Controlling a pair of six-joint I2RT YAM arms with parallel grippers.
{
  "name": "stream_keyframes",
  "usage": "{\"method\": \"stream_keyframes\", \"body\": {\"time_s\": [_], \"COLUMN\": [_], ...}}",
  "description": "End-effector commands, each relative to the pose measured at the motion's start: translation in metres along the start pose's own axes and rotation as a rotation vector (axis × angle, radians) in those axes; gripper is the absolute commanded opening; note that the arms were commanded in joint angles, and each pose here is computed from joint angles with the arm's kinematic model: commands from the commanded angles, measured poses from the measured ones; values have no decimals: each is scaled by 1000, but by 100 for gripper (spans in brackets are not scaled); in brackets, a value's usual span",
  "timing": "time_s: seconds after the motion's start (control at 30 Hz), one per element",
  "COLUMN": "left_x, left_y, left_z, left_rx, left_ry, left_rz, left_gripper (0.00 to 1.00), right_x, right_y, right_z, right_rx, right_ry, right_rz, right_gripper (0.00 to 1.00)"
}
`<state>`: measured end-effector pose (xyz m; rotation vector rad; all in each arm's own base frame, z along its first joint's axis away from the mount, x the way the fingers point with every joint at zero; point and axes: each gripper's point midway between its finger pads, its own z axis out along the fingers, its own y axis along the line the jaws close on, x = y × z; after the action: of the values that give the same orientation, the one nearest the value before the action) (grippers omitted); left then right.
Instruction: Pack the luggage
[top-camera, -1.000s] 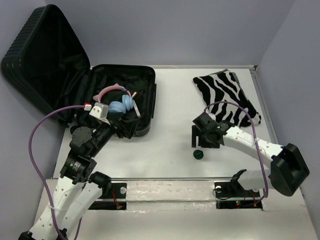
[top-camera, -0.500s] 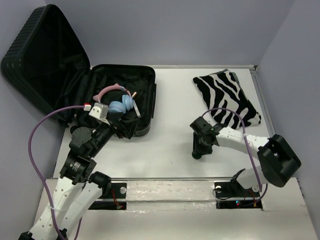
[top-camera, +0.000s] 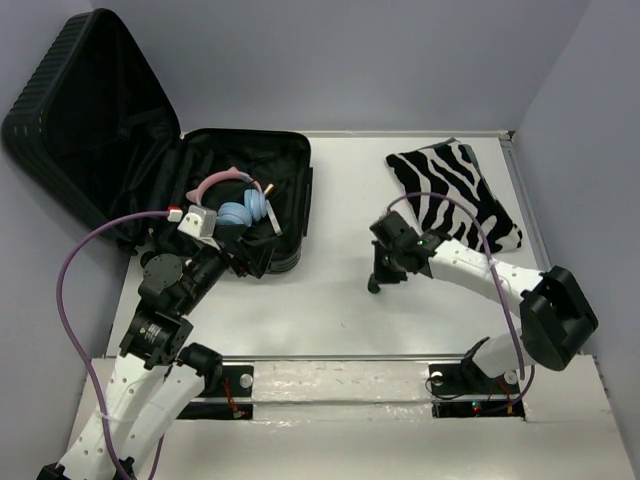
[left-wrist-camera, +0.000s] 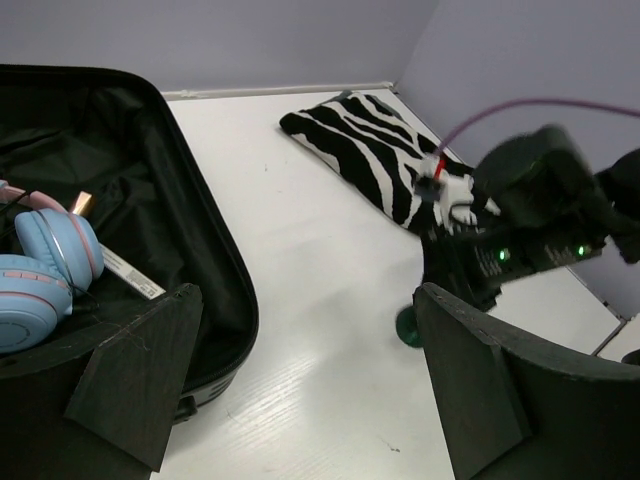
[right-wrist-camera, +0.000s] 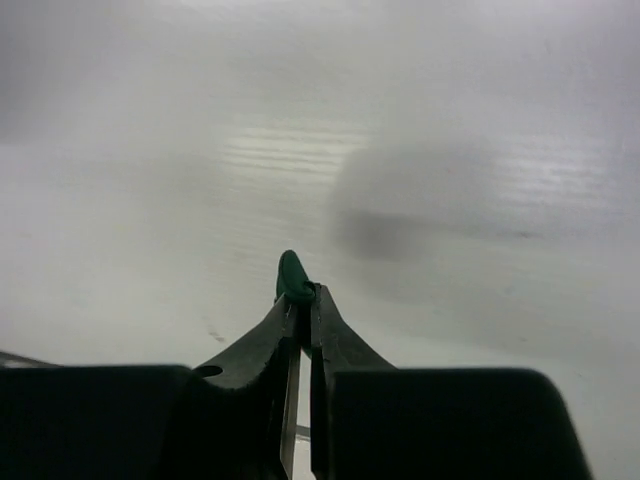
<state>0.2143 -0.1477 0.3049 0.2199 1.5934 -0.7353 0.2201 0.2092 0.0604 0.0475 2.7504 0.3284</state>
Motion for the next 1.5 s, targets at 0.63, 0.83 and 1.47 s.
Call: {"method": "stream_keyframes", "body": {"time_s": [0.63,0.83,1.47], "left_x": [-23,-23,-10], "left_y": [2,4,6], "left_z": [2,2,16], "left_rx": [-30,-44,-29], "left_ry": [-67,-72,-17], "left_rz": [-21,-31,-94], "left_gripper": [99,99,99], "right_x": [-307,-339,-308], "right_y": [37,-72,-58], "right_z": [-42,-3,136], "right_rx": [7,344,340], "right_ry": [-517,-479,-273], "right_rz": [-124,-118,-399], "right_gripper": [73,74,17]}}
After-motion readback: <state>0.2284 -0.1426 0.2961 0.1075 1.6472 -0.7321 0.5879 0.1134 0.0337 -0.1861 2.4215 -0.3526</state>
